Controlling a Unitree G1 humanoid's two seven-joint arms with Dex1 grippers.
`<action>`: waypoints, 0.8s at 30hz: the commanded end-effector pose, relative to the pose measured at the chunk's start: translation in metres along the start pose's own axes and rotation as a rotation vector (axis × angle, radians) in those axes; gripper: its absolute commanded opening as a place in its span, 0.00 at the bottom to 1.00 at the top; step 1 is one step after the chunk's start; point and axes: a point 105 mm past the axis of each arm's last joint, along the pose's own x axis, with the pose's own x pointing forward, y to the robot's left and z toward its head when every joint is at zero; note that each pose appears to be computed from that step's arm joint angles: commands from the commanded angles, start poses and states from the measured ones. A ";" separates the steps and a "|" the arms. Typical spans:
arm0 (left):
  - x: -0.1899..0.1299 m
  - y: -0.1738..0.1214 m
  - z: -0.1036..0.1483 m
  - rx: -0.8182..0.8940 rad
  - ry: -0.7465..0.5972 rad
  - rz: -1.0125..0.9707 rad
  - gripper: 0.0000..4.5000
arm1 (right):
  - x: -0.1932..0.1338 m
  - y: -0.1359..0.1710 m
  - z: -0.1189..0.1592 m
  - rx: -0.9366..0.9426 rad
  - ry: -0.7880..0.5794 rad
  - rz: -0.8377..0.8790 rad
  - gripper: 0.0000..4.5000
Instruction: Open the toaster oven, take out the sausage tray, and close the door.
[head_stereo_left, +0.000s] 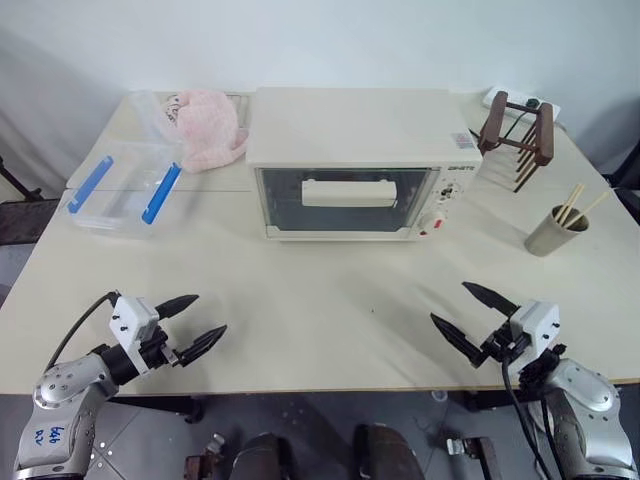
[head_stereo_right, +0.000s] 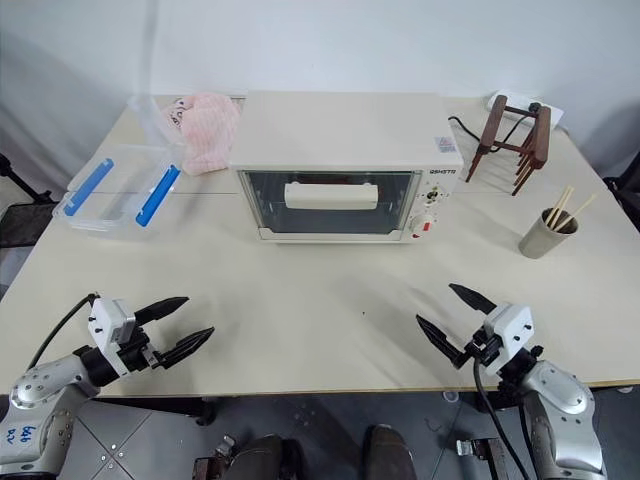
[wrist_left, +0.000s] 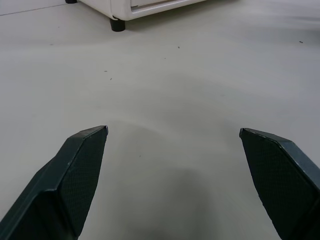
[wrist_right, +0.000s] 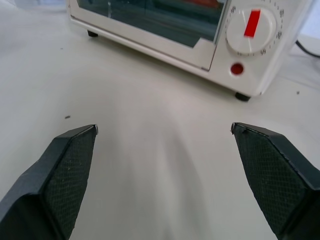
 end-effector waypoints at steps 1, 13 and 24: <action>0.001 -0.002 0.010 0.029 -0.036 -0.001 1.00 | 0.008 -0.002 0.009 -0.010 -0.029 0.025 1.00; 0.012 -0.014 0.093 -0.178 -0.360 -0.206 1.00 | 0.095 0.003 0.075 0.087 -0.163 0.171 1.00; 0.008 -0.009 0.081 -0.214 -0.313 -0.168 1.00 | 0.131 0.021 0.115 0.064 -0.309 0.287 1.00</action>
